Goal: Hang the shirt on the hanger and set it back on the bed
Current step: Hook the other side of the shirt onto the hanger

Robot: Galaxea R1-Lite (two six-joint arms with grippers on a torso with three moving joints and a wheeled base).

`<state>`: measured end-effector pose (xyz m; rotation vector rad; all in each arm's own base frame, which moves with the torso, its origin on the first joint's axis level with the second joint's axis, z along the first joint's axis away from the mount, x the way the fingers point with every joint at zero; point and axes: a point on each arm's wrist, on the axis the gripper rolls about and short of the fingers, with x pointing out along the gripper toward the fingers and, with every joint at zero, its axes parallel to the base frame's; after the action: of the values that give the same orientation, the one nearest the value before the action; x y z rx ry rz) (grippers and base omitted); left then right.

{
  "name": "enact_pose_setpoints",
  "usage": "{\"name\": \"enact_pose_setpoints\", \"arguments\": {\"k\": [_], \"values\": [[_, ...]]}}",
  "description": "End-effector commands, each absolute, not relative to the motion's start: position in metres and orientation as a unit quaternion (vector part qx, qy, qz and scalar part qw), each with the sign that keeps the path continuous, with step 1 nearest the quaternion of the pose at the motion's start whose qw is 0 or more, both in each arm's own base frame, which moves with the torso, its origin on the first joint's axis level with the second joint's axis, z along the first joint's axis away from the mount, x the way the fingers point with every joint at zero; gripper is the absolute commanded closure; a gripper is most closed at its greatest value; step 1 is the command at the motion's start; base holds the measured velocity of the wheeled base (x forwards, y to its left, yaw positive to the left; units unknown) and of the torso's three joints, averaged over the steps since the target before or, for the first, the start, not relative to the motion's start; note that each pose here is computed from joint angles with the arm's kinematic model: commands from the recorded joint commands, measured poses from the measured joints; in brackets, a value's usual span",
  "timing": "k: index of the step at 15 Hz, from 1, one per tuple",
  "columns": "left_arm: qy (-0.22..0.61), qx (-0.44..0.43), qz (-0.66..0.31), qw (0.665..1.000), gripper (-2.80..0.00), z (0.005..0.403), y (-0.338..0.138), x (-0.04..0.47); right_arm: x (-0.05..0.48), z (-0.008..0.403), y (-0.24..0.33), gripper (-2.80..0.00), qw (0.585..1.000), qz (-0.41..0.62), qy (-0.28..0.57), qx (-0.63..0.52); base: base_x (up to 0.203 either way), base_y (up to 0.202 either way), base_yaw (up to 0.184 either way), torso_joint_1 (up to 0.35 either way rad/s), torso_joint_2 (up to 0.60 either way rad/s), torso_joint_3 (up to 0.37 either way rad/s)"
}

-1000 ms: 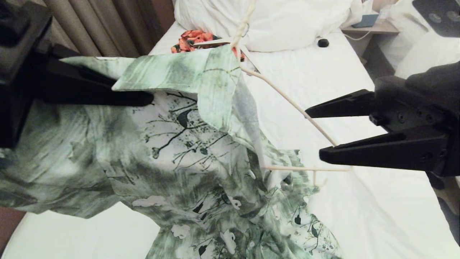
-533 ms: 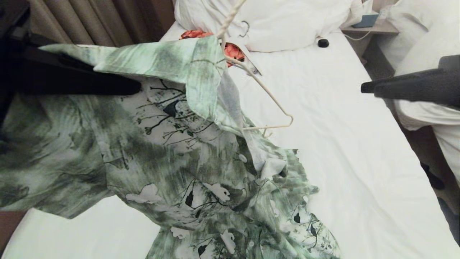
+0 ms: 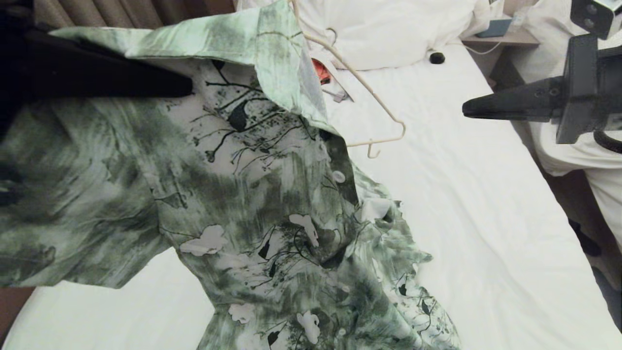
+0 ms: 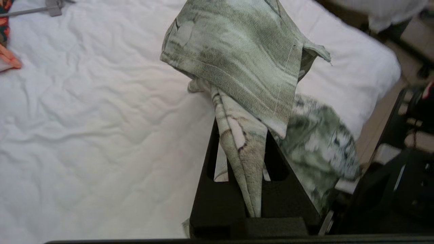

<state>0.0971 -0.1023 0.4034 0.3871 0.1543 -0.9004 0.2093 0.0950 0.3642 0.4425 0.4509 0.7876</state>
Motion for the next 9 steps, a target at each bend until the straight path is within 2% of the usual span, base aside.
{"name": "enact_pose_setpoints", "arguments": {"k": [1, 3, 5, 9], "values": [[0.063, 0.156, -0.430, 0.887, 0.00, 0.398, -0.102, 0.096, 0.229, 0.363, 0.103, 0.00, 0.875, 0.356, 0.236, 0.228, 0.000, 0.000, 0.000, 0.000, 0.00, 0.000], [0.035, 0.108, -0.433, 0.894, 0.00, 0.388, -0.105, 0.099, 0.236, 0.367, 0.104, 0.00, 0.877, 0.318, 0.250, 0.259, 0.000, 0.000, 0.000, 0.000, 0.00, 0.000], [-0.011, 0.057, -0.440, 0.896, 0.00, 0.383, -0.106, 0.099, 0.237, 0.361, 0.103, 0.00, 0.875, 0.277, 0.302, 0.259, 0.000, 0.000, 0.000, 0.000, 0.00, 0.000], [-0.024, -0.040, -0.453, 0.890, 0.00, 0.383, -0.096, 0.089, 0.260, 0.336, 0.114, 0.00, 0.861, 0.212, 0.373, 0.274, 0.000, 0.000, 0.000, 0.000, 0.00, 0.000]]}}
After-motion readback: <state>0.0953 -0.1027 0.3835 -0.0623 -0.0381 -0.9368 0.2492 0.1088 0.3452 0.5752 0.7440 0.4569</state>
